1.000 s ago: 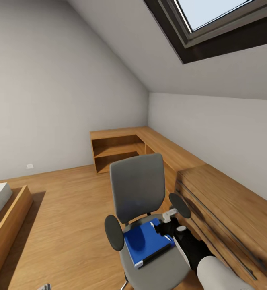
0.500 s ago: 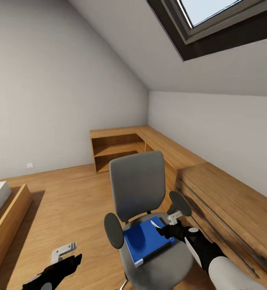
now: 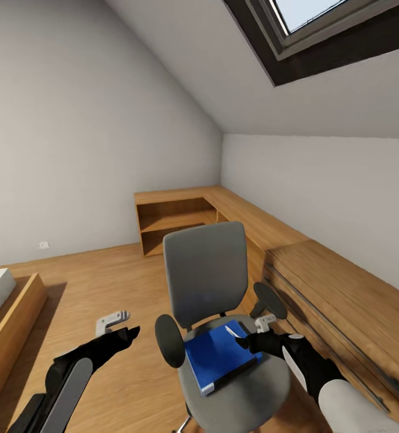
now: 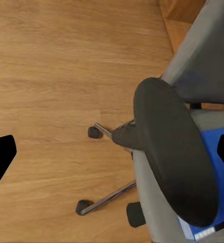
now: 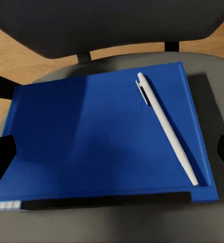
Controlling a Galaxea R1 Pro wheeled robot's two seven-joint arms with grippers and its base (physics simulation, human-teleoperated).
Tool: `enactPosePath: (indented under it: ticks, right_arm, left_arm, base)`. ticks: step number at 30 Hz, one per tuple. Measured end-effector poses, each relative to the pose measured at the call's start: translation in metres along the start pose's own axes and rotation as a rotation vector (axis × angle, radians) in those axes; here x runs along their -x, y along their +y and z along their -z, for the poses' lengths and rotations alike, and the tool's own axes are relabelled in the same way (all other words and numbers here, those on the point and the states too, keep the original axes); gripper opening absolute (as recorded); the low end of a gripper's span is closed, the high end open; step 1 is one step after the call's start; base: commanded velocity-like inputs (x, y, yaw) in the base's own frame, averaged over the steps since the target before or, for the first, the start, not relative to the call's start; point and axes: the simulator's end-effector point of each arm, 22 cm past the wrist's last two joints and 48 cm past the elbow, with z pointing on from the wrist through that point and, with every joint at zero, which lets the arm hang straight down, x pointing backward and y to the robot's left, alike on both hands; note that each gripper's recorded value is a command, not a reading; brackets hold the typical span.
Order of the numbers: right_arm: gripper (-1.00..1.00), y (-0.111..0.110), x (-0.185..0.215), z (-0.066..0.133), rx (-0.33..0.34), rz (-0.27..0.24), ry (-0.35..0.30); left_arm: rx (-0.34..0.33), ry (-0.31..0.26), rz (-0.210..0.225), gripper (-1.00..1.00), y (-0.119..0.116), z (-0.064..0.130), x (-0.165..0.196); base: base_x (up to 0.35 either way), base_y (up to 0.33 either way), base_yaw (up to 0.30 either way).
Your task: In the bedroom, organize the workspace by keeping the computer under the desk, ensuring the monitor is on the desk, placing the keyboard on the desk next to the monitor, placing the mouse on the desk next to the keyboard, moving the folder from the swivel chair onto the desk next to the mouse, stacking the notebook on top of the folder with the pen on top of the notebook, and positioning the swivel chair next to the desk.
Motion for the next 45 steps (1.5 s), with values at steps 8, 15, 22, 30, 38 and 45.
enactPosePath:
  ticks: [8, 15, 22, 30, 38, 45]
  right_arm:
    - [1.0, -0.01, 0.01, -0.002, -0.03, -0.001, -0.004]
    - [1.0, -0.027, 0.003, -0.009, -0.108, 0.006, -0.004]
    - [1.0, -0.048, -0.007, -0.014, -0.206, 0.012, -0.002]
    - [1.0, -0.049, -0.018, -0.023, -0.203, 0.009, -0.001]
    - [1.0, -0.048, -0.031, -0.033, -0.197, -0.001, 0.011]
    - [1.0, -0.05, -0.042, -0.041, -0.197, -0.001, 0.011]
  left_arm:
    - [0.025, -0.002, -0.002, 1.0, 0.01, 0.004, -0.025]
    - [0.039, 0.004, -0.002, 1.0, 0.018, -0.005, -0.036]
    - [0.045, 0.006, -0.002, 1.0, 0.024, -0.013, -0.046]
    - [0.047, 0.006, -0.002, 1.0, 0.029, -0.021, -0.057]
    - [0.047, 0.005, -0.001, 1.0, 0.034, -0.029, -0.068]
    - [0.047, 0.005, -0.001, 1.0, 0.038, -0.037, -0.078]
  base:
    - [0.0, 0.0, 0.0]
    - [0.0, 0.0, 0.0]
    - [0.0, 0.0, 0.0]
    - [0.0, 0.0, 0.0]
    - [0.0, 0.0, 0.0]
    - [0.0, 0.0, 0.0]
